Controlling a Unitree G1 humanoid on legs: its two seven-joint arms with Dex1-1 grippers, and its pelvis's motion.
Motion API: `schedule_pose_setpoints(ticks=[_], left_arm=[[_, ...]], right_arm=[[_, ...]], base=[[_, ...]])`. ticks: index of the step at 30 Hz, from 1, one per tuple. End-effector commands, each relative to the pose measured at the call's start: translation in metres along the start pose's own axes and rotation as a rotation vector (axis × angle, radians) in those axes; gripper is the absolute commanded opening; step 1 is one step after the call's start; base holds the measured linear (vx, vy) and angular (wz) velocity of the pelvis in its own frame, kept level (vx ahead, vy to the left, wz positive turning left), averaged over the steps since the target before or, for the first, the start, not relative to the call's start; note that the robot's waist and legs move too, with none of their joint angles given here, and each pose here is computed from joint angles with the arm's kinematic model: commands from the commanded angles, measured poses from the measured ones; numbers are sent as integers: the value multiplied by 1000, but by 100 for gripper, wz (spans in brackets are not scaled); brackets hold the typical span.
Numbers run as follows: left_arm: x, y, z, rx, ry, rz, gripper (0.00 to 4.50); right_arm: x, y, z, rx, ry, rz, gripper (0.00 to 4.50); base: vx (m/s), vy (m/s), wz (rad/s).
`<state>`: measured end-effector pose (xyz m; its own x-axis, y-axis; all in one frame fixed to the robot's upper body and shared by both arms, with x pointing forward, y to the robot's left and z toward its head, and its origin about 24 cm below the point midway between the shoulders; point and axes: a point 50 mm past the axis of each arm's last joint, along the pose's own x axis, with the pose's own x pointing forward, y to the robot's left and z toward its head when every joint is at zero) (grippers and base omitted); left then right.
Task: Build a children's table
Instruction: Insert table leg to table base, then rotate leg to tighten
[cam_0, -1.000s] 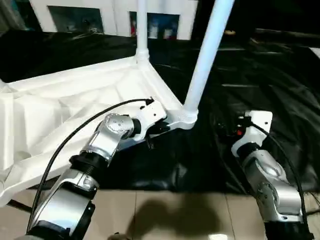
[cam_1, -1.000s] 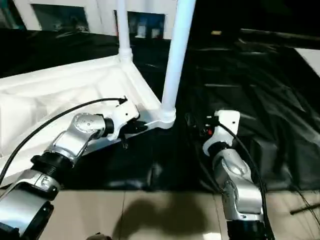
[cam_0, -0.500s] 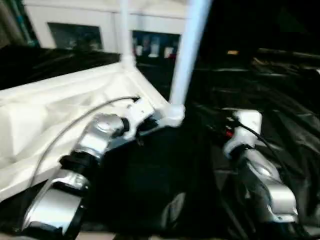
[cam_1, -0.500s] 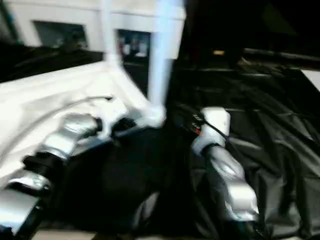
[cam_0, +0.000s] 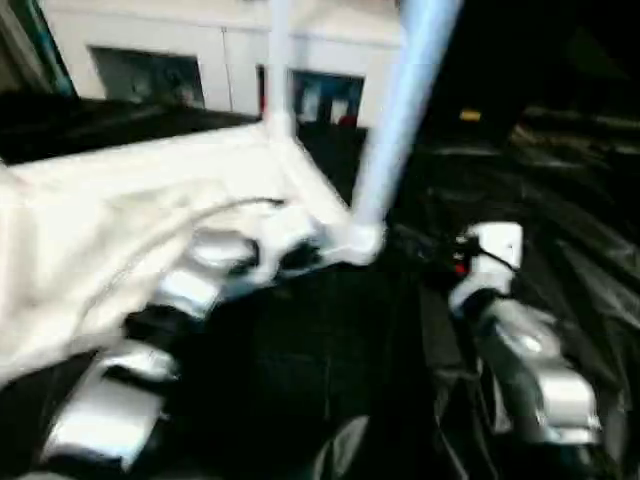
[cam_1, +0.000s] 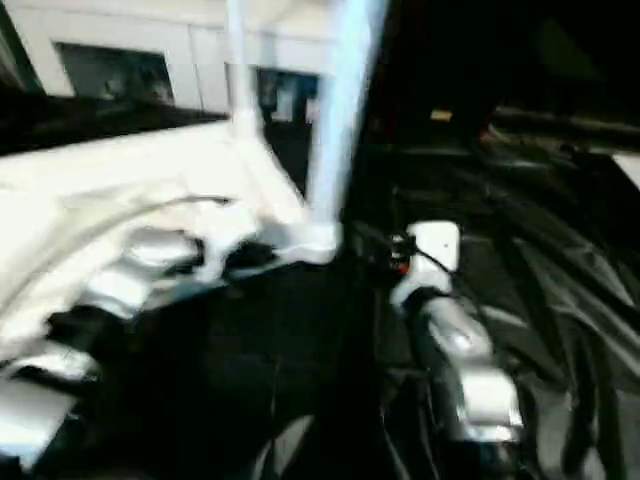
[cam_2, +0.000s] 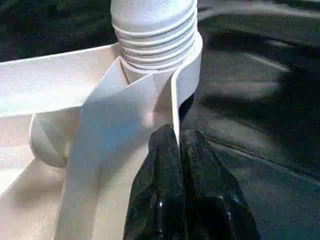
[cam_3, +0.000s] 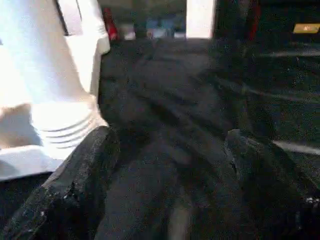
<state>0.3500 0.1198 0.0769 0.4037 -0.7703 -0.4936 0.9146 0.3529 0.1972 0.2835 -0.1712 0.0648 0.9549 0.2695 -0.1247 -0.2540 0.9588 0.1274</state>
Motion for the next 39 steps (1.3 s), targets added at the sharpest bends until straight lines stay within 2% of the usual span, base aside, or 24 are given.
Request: schedule_pose_setpoints(ticks=[1, 5, 8, 9, 10, 17, 21, 25, 30, 38, 39], left_arm=[[3, -7, 33, 119, -136, -93, 0], [1, -11, 33, 140, -130, -171, 0], [-1, -13, 32, 154, -123, -214, 0], [-1, -13, 32, 158, -121, -223, 0], [-1, -13, 33, 160, -120, -227, 0], [0, -19, 29, 247, -57, -284, 0], [-1, -22, 27, 260, -42, -298, 0], [-2, -26, 23, 258, -34, -322, 0], [-1, -29, 22, 259, -35, -333, 0], [-2, -30, 21, 259, -26, -339, 0], [-2, -30, 20, 259, -24, -339, 0]], right_arm=[[-1, 1, 0, -21, 14, 55, 369], [-7, 0, 0, -40, 12, 208, 369], [-17, 4, 0, -9, -5, 388, 369], [-18, 3, -1, -3, 3, 412, 388], [-19, 3, -1, -1, 7, 422, 388], [-30, -10, -8, -130, 135, 570, 448], [-23, -11, -9, -213, 134, 557, 448], [-14, -1, -10, -225, 130, 605, 448], [-7, 5, -12, -230, 119, 627, 448], [-2, 7, -16, -245, 131, 659, 448], [-1, 7, -16, -244, 129, 662, 432]], base=[[0, 0, 0], [-59, -17, 18], [-40, -7, 7], [-55, -7, 7], [0, 0, 0], [-10, 0, 1], [0, 0, 0], [0, 0, 0], [0, 0, 0], [0, 0, 0], [0, 0, 0]])
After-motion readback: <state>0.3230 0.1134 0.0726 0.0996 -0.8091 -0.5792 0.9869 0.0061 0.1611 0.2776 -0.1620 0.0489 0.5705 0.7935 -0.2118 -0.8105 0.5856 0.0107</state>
